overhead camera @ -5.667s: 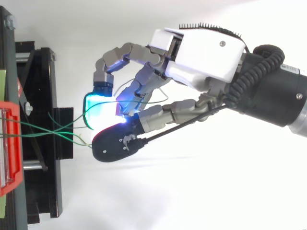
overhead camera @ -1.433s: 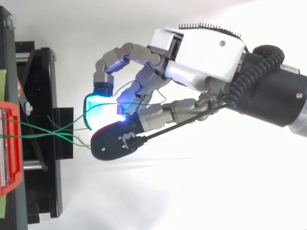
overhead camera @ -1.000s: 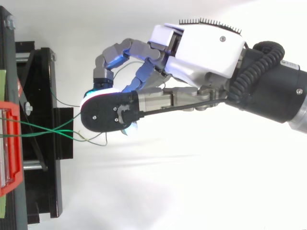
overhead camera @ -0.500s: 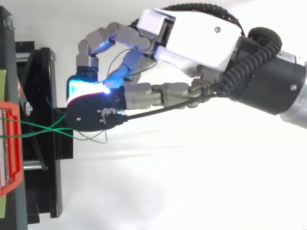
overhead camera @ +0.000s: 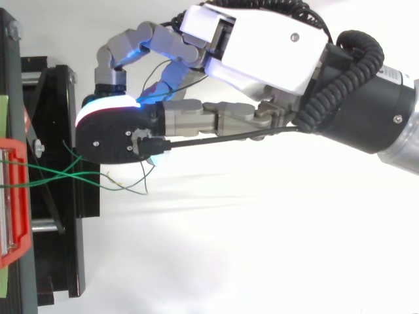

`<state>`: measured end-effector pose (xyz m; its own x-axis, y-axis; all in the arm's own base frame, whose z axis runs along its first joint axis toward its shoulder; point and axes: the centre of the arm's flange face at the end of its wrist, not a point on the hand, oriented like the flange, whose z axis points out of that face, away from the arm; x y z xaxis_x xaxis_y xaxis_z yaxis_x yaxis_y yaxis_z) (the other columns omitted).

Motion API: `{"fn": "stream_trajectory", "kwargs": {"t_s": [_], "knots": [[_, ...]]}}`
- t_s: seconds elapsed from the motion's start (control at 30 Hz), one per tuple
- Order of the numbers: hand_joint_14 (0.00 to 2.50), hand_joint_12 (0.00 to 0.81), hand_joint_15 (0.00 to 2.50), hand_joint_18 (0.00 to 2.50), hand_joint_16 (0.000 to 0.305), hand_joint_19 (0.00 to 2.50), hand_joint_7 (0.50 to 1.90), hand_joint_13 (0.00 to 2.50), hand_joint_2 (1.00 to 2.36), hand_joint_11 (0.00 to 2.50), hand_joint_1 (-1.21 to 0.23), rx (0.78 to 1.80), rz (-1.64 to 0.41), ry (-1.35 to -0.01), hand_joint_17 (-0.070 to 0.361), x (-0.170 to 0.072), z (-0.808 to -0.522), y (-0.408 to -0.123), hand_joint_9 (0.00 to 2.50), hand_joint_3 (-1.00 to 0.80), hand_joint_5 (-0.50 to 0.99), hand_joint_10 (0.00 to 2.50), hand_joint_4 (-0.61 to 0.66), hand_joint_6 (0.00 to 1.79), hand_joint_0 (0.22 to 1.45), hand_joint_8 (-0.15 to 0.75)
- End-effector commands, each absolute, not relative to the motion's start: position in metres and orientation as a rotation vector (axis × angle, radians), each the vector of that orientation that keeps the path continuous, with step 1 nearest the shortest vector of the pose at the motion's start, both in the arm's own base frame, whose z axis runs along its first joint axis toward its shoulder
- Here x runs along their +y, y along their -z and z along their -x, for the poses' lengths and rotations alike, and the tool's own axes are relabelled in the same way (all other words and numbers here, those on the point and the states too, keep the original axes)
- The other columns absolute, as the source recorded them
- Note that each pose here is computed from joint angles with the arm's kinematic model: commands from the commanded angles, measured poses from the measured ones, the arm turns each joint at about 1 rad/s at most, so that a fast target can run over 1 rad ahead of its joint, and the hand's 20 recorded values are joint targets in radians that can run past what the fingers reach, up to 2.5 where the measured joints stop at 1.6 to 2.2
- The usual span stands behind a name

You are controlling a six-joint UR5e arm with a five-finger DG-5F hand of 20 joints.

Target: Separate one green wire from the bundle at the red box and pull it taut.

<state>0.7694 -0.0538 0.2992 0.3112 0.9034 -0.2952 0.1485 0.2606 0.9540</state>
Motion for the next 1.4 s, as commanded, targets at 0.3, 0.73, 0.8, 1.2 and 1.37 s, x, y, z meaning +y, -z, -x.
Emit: {"fn": "stream_trajectory", "kwargs": {"t_s": [0.3,0.73,0.8,1.2,1.37], "knots": [[0.02,0.408,0.55,1.04,0.06,0.58,1.01,1.09,1.01,1.21,-0.71,1.158,-1.21,-0.701,0.135,-0.053,-0.7689,-0.2988,1.24,-0.05,-0.18,0.02,0.1,0.91,0.6,0.32],[0.02,0.348,0.57,0.9,0.049,0.61,1.01,0.97,1.01,1.2,-0.85,1.158,-1.209,-0.704,0.11,-0.0528,-0.7691,-0.2989,1.12,-0.29,-0.2,0.02,0.06,0.91,0.64,0.25],[0.02,0.347,0.57,0.89,0.049,0.61,1.0,0.97,1.01,1.2,-0.85,1.158,-1.21,-0.702,0.11,-0.054,-0.7689,-0.2988,1.12,-0.31,-0.19,0.02,0.06,0.91,0.64,0.25],[0.02,0.35,0.57,0.9,0.049,0.63,1.03,0.99,1.0,1.2,-0.69,1.144,-1.242,-0.722,0.11,-0.0535,-0.7675,-0.2978,1.17,-0.44,-0.18,0.02,0.09,0.9,0.58,0.267],[0.02,0.356,0.58,0.94,0.049,0.66,1.09,1.05,1.01,1.17,-0.39,1.144,-1.245,-0.726,0.109,-0.0534,-0.7673,-0.2971,1.25,-0.43,-0.16,0.02,0.08,0.89,0.59,0.267]]}}
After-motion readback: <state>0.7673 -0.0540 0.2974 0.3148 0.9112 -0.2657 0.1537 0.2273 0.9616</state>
